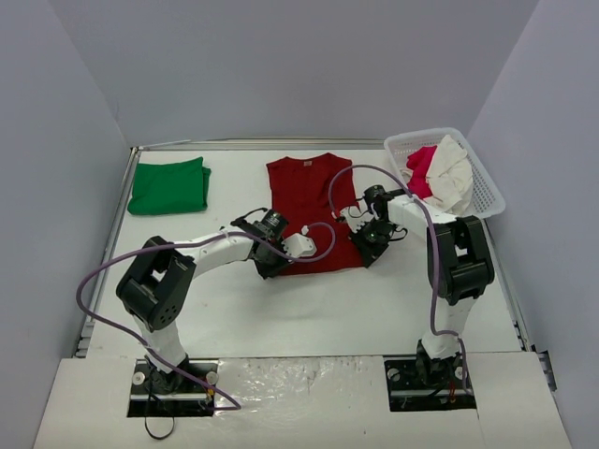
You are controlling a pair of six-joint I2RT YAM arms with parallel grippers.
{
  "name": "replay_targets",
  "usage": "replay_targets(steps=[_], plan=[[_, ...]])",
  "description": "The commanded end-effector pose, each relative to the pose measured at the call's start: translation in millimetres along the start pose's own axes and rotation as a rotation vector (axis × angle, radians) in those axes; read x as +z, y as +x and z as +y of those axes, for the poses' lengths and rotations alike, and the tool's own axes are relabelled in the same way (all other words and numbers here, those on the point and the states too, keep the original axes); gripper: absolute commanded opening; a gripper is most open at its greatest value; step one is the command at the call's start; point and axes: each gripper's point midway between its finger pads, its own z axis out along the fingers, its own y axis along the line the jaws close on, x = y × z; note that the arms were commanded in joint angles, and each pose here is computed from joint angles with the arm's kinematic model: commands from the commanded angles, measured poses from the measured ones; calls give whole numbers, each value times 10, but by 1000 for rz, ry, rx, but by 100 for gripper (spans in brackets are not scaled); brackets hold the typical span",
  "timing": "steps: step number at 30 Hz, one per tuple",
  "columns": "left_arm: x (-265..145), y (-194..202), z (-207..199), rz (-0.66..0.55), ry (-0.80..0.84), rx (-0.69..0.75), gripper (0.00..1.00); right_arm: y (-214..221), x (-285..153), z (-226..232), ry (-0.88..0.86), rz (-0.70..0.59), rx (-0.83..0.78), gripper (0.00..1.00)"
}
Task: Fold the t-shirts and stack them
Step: Grab one side of the 2/3 rectangular tshirt with both arms
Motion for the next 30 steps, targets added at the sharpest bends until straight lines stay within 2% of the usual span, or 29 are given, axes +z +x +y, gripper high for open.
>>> replay_targets(steps=[1, 13, 18, 30], plan=[[-338, -136, 46, -34, -27, 29, 2, 145, -254, 196, -44, 27, -6, 0], [-798, -152, -190, -64, 50, 76, 2, 247, -625, 444, -53, -7, -54, 0], [-1013, -69, -474, -34, 197, 119, 2, 312, -762, 591, -94, -6, -81, 0], [-1415, -26, -858, -62, 353, 167, 3, 484, -1079, 976, -212, -7, -180, 0]])
